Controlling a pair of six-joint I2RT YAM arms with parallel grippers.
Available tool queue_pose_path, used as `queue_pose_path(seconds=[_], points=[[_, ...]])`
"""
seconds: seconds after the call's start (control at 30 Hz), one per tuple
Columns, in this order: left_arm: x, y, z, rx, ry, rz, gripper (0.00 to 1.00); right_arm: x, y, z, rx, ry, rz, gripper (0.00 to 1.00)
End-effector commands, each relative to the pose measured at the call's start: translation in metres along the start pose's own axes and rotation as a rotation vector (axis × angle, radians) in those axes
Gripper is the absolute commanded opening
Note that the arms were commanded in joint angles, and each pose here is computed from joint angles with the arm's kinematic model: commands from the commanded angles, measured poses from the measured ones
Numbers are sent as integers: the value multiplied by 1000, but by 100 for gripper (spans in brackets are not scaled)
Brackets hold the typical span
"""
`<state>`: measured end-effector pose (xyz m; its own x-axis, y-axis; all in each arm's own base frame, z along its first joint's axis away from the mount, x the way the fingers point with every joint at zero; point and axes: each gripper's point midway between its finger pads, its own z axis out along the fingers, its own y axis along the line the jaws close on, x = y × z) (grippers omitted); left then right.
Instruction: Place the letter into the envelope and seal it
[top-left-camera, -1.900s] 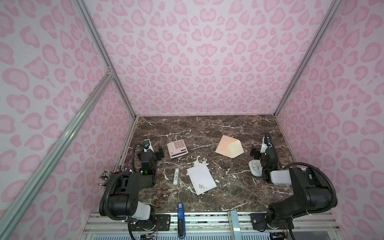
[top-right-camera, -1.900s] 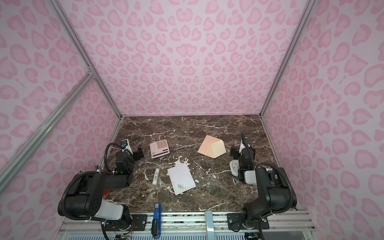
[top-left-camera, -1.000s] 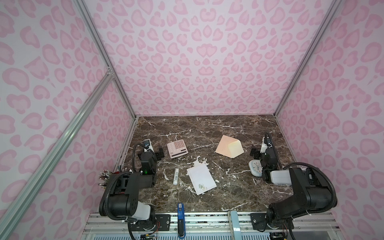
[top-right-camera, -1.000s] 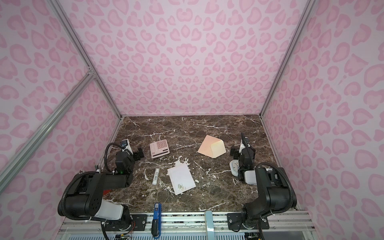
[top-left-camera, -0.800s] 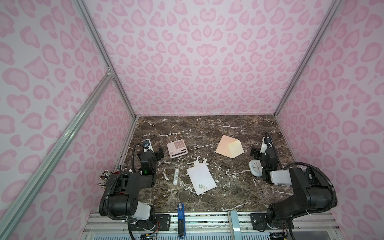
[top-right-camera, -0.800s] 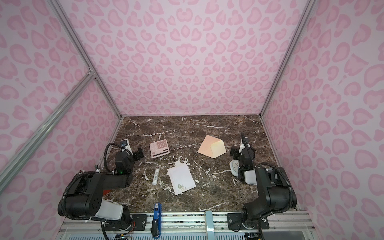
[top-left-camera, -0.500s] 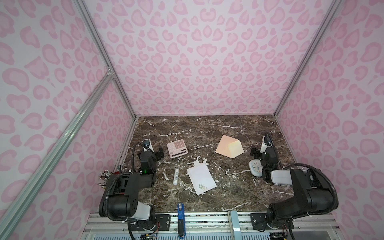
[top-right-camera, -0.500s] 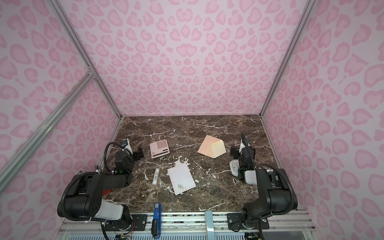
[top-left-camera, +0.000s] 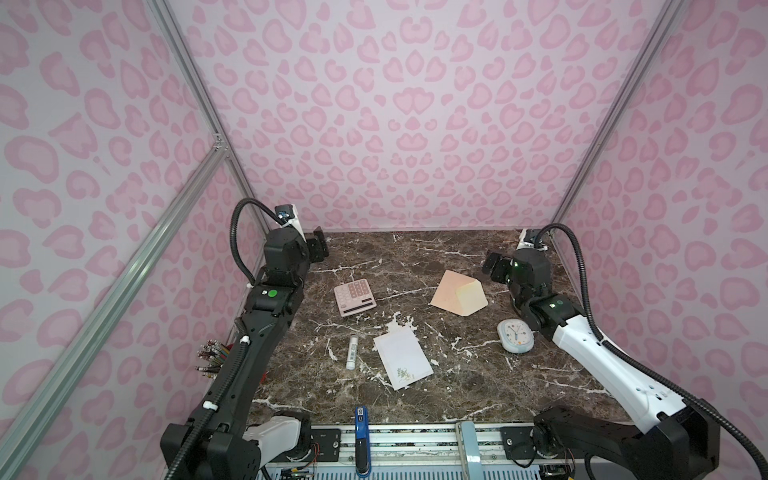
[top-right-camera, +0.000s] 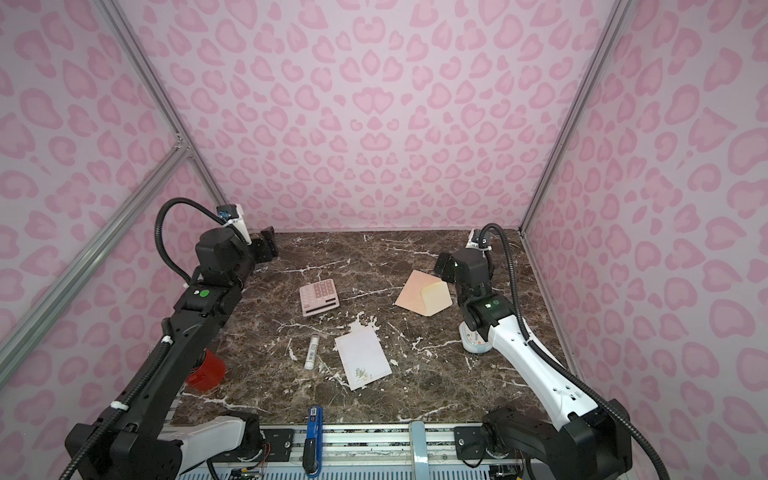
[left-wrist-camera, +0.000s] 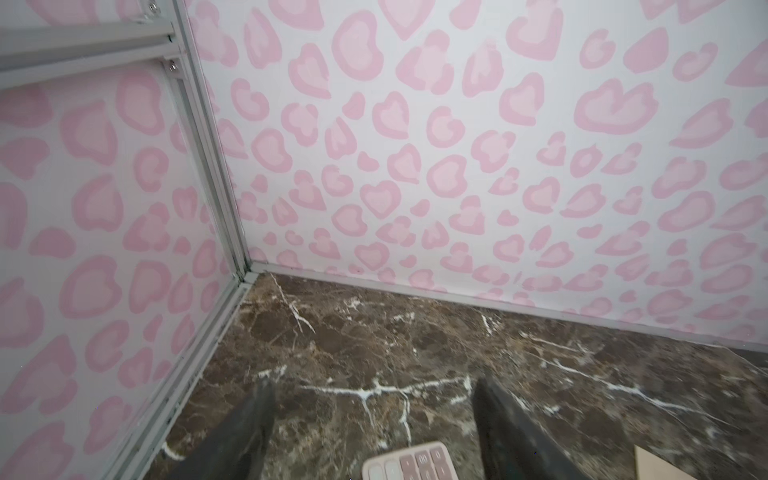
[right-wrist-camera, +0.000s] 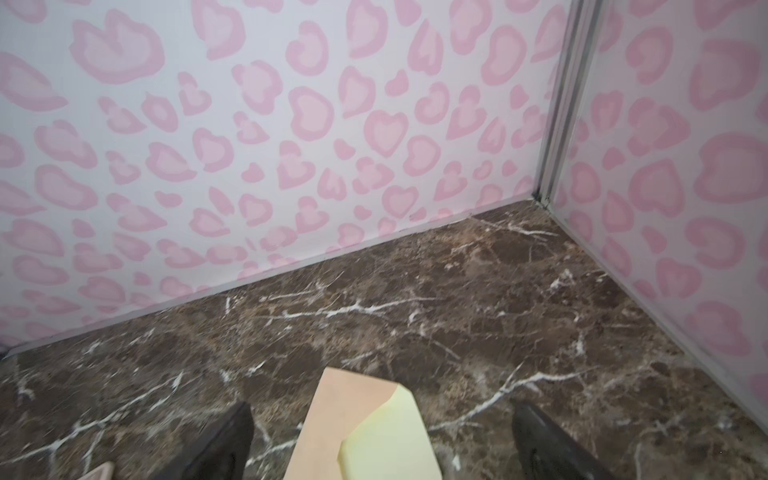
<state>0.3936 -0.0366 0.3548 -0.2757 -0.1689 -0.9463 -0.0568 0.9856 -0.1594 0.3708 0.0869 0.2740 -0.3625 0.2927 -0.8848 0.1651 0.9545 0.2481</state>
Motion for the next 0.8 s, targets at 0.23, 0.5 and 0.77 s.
queue_pose_path(seconds=[0.23,0.5,0.77], points=[[144,-51,-79,311,536,-245,71,104,45,-76,-135,245,254,87],[207,-57,-101,309,677,-240,72,158,68,-113,-203,333,372,81],[237,-77,-101,332,755,-223,72,200,87,-128,-237,385,428,77]])
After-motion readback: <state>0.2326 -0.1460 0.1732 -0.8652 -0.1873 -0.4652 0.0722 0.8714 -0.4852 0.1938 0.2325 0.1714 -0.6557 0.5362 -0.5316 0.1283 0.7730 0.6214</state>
